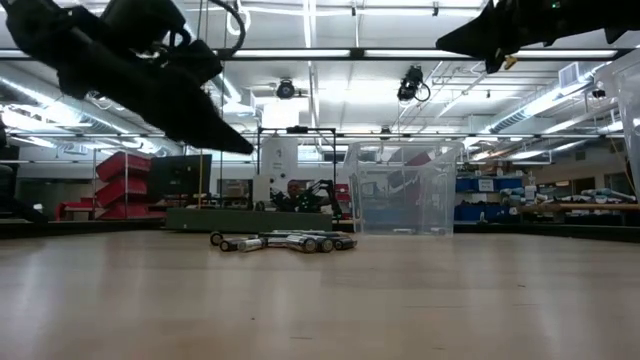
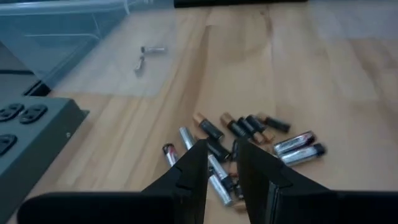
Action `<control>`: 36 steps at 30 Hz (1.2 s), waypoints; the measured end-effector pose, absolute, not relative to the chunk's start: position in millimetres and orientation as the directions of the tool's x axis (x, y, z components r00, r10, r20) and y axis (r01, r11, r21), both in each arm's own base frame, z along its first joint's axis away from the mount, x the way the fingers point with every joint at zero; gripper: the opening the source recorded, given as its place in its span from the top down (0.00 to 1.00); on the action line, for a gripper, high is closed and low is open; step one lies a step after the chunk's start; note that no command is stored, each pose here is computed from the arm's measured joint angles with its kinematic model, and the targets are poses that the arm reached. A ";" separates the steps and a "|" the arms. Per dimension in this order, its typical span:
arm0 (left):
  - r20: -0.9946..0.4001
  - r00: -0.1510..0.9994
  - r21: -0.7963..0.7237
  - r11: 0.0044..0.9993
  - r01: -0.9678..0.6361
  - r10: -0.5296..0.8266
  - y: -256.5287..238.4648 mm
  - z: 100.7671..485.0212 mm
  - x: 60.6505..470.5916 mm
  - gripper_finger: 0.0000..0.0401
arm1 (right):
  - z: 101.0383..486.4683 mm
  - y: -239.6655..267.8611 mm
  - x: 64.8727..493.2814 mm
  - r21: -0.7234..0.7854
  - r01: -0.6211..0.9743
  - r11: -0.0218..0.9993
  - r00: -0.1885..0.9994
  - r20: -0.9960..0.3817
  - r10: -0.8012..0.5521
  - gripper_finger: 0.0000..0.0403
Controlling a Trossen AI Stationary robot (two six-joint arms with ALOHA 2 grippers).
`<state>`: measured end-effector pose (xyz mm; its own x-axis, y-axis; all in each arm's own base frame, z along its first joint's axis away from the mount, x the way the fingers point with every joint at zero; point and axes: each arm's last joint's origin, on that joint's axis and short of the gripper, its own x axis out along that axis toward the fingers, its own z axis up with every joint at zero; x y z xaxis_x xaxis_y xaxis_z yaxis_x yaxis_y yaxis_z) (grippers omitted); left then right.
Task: Sort batteries
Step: Put the silver battery into the top transparent bin
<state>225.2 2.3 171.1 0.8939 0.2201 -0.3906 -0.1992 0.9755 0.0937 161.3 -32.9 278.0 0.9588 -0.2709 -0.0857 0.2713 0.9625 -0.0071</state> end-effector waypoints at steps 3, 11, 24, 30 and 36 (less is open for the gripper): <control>-0.329 0.913 0.090 0.970 -0.224 0.241 3.6 161.2 230.2 0.79 | 276.5 -33.3 163.1 -0.002 0.272 0.962 0.958 -0.096 -0.271 0.99; -0.362 0.883 0.101 0.955 -0.280 0.298 14.6 126.6 245.0 0.79 | 272.1 -34.2 168.1 0.001 0.272 0.962 0.955 -0.123 -0.270 0.99; -0.375 0.859 0.078 0.935 -0.345 0.348 28.7 109.4 249.0 0.72 | 271.5 -35.2 169.1 0.010 0.294 0.956 0.949 -0.125 -0.290 0.99; -0.367 0.862 0.070 0.935 -0.348 0.349 31.0 110.2 249.2 0.65 | 271.5 -35.2 169.1 0.009 0.296 0.955 0.948 -0.126 -0.293 0.99; -0.336 0.881 0.027 0.938 -0.345 0.333 31.1 107.3 255.3 0.65 | 271.5 -35.3 169.0 0.009 0.297 0.955 0.948 -0.125 -0.294 0.99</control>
